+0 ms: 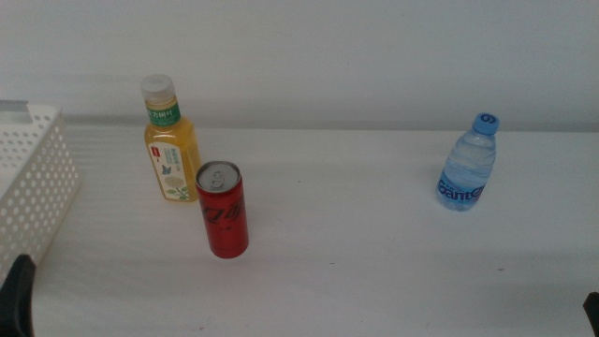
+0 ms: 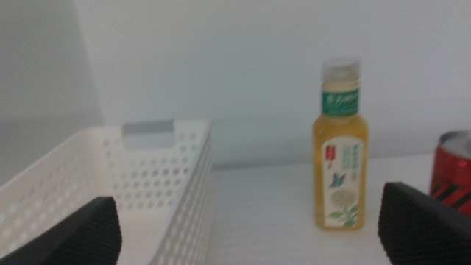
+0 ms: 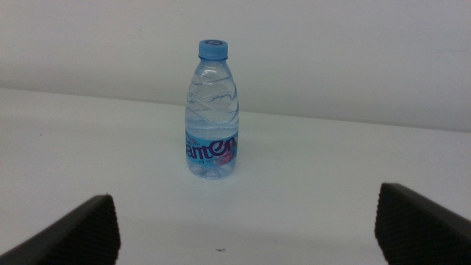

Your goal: Use arms to grab the bottles and put them into the dustbin to the left of the table.

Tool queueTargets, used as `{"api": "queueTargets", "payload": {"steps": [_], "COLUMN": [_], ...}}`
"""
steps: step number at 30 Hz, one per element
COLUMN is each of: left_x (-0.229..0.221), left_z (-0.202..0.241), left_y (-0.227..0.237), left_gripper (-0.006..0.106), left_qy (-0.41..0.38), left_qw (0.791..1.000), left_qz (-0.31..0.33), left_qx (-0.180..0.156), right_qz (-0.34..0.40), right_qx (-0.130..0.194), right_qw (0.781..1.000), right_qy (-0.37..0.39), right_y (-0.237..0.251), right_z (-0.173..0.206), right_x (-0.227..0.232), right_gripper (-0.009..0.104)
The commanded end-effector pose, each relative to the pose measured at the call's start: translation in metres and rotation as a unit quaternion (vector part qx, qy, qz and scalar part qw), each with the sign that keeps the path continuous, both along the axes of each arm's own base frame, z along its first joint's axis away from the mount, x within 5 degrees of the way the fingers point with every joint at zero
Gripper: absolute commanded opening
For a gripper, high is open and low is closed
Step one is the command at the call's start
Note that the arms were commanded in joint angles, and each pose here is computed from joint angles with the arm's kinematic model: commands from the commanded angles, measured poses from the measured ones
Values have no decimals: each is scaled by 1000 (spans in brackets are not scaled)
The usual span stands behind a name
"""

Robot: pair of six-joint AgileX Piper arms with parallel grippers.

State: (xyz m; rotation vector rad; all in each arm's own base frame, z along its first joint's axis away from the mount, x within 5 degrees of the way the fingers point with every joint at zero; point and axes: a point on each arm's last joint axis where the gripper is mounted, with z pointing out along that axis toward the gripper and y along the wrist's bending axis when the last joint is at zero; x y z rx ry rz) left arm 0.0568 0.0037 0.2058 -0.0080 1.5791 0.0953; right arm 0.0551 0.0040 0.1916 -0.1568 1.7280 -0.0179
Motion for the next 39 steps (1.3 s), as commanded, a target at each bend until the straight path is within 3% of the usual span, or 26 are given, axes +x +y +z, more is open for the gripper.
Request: {"api": "queueTargets", "payload": {"steps": [1, 11, 15, 25, 39], "left_x": [5, 39, 54, 76, 91], "left_z": [-9, -12, -18, -45, -69], "left_y": [-2, -27, -39, -60, -68], "left_gripper": [94, 94, 94, 94, 94], "left_qy": [3, 48, 61, 110, 116], "left_qw": [1000, 987, 983, 975, 974], "left_qz": [-19, -149, -175, -192, -192], "left_qx": [-7, -20, -10, -18, -22], "right_qz": [-3, -3, -3, -3, -3], "right_qx": [-4, -4, -4, -4, -4], "right_qw": [1000, 1000, 1000, 1000, 1000], "right_qy": [-4, -4, -4, -4, -4], "right_y": [-1, -1, -1, -1, -1], "right_z": [-11, -11, -11, -11, -11], "right_x": [-1, -1, -1, -1, -1], "right_gripper": [93, 93, 93, 93, 93]}}
